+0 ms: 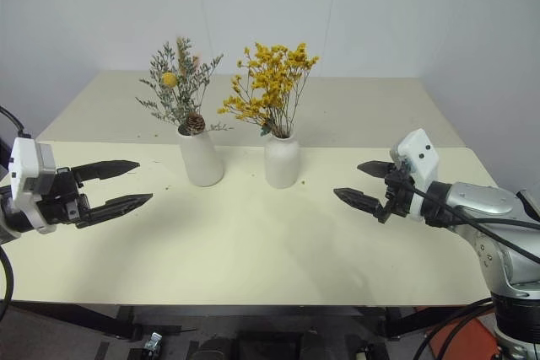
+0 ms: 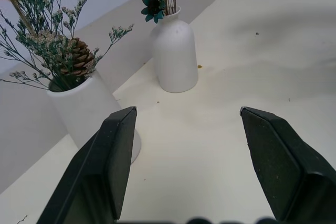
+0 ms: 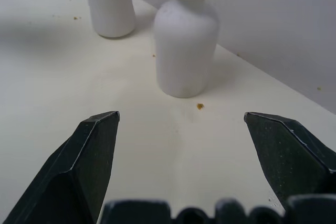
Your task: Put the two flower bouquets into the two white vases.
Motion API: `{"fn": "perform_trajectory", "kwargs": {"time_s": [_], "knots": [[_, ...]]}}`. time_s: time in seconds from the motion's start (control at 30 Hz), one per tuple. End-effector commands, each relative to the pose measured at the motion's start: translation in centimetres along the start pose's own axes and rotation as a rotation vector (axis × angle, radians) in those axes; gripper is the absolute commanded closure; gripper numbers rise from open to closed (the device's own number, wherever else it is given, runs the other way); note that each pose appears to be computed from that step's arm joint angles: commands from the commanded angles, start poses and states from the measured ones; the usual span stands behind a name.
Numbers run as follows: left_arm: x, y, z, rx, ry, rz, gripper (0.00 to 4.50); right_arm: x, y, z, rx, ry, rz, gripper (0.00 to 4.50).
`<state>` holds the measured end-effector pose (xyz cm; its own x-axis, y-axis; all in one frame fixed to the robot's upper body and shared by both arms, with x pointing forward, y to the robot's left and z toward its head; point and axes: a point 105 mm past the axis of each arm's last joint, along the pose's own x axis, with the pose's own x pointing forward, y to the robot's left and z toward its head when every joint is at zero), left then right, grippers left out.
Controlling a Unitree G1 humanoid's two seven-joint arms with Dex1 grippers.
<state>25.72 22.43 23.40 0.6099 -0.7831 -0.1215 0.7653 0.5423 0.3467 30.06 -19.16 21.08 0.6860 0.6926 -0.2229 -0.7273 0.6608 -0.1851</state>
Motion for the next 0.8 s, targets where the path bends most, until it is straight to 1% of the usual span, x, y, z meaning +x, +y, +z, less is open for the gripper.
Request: {"fn": "perform_trajectory", "kwargs": {"time_s": [0.03,0.43,0.8], "knots": [[-0.07,-0.09,0.74,0.037,-0.024,-0.001,1.07,-0.42,-0.19,1.26,-0.063,-0.017,-0.02,0.0],[0.47,0.26,0.77,0.038,-0.03,-0.023,1.07,-0.8,-0.96,0.83,-0.044,0.014,-0.105,0.0],[0.92,0.69,0.56,0.049,-0.027,-0.02,1.07,-1.06,-1.09,0.92,-0.036,0.011,-0.129,0.0]]}}
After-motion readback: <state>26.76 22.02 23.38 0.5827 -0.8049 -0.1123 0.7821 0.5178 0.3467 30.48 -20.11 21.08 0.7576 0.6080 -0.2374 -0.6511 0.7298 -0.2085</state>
